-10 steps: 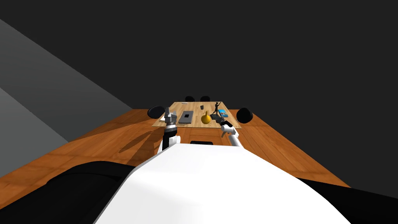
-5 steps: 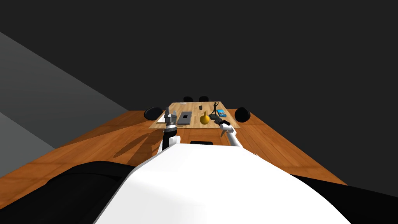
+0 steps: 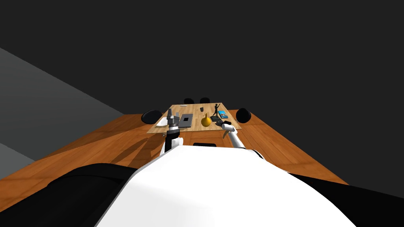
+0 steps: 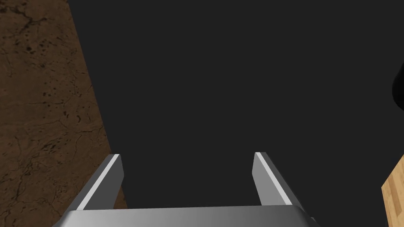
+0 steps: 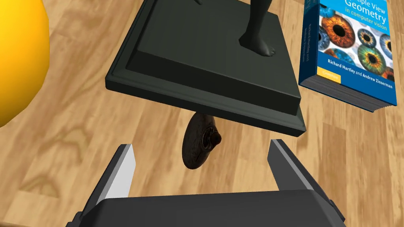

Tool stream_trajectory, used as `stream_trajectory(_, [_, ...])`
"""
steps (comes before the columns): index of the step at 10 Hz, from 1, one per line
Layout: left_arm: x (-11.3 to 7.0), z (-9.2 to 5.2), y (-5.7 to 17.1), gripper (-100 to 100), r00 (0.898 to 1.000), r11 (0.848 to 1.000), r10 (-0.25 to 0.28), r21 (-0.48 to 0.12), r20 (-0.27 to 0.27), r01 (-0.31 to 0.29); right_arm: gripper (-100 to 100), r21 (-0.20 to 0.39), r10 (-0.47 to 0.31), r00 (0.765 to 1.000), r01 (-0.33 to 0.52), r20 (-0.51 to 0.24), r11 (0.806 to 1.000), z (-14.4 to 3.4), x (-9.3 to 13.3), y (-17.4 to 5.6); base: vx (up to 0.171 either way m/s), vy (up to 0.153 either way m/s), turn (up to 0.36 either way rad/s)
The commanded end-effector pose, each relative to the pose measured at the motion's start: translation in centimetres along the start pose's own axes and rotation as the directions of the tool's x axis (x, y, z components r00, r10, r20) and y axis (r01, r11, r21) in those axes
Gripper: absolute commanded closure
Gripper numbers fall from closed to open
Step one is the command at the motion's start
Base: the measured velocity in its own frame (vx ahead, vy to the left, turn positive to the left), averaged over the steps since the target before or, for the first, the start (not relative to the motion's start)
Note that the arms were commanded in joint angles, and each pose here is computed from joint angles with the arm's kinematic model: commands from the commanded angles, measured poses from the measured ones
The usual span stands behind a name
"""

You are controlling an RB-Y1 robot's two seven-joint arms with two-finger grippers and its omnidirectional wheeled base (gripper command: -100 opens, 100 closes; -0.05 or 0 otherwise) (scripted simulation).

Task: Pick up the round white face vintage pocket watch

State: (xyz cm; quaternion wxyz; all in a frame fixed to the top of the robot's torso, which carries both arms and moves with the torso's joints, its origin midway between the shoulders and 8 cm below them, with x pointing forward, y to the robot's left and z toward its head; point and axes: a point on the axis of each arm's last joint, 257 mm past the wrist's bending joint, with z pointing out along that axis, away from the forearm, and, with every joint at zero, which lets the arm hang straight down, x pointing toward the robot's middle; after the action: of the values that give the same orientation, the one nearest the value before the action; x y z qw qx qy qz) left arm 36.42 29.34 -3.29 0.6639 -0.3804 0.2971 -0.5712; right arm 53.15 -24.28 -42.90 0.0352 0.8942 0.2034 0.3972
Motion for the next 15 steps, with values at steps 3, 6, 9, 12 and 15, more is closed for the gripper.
stream_trajectory(3, [0.0,0.0,0.0,0,1.000,1.000,0.000,0.000,0.000,0.000,-100,0.069,0.079,0.994,-0.084,0.078,0.994,1.0,-0.7,-2.4,0.020,-0.015,-0.071])
stream_trajectory(6, [0.0,0.0,0.0,0,1.000,1.000,0.000,0.000,0.000,0.000,-100,0.116,0.134,0.981,-0.151,0.143,0.982,1.5,-1.1,-4.3,0.034,-0.030,-0.082])
stream_trajectory(9, [0.0,0.0,0.0,0,1.000,1.000,0.000,0.000,0.000,0.000,-100,0.151,0.176,0.964,-0.207,0.200,0.967,1.8,-1.2,-6.0,0.029,-0.025,-0.065])
stream_trajectory(12, [0.0,0.0,0.0,0,1.000,1.000,0.000,0.000,0.000,0.000,-100,0.188,0.221,0.936,-0.278,0.274,0.942,1.8,-1.3,-8.2,0.032,-0.027,-0.086])
stream_trajectory(15, [0.0,0.0,0.0,0,1.000,1.000,0.000,0.000,0.000,0.000,0,0.189,0.224,0.934,-0.282,0.278,0.941,1.9,-1.4,-8.4,0.018,-0.016,-0.023])
